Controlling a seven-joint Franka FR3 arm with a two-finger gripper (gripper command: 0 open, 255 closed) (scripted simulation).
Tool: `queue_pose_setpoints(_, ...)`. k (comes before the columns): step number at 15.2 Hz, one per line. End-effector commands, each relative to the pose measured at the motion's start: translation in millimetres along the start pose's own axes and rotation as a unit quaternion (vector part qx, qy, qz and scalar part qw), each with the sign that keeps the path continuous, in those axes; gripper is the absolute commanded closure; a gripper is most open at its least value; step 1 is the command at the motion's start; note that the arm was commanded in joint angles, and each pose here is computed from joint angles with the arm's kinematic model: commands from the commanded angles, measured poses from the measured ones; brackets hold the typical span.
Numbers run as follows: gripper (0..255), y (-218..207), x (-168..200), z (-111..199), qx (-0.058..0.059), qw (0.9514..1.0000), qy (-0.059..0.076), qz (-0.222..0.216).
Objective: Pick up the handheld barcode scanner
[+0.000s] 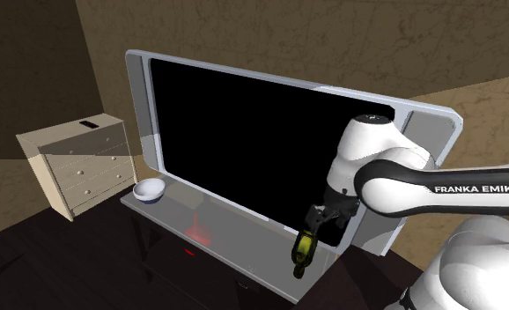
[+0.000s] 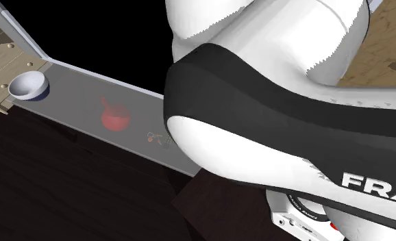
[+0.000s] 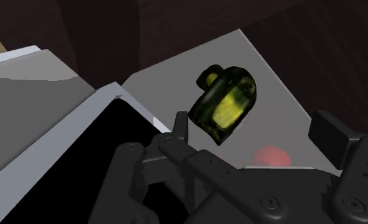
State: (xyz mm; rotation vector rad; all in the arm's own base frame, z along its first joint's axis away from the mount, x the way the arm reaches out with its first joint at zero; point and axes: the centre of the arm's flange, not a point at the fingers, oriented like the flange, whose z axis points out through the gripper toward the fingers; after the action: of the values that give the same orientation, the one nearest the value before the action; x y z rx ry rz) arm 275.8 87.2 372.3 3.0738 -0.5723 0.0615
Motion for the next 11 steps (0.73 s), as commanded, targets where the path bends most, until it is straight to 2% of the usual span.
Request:
queue_pose_setpoints(1, 0, -9.5, -1.6, 26.0, -0.007, 0.9995, 0.01, 0.029)
queue_pose_setpoints(5, 0, -23.3, -2.2, 78.2, -0.022, 0.9958, 0.027, 0.084)
queue_pose_setpoints(9, 0, -35.3, 0.4, 130.9, -0.037, 0.9886, 0.044, 0.139)
queue_pose_setpoints(11, 0, -36.4, 0.6, 141.2, -0.038, 0.9877, 0.046, 0.144)
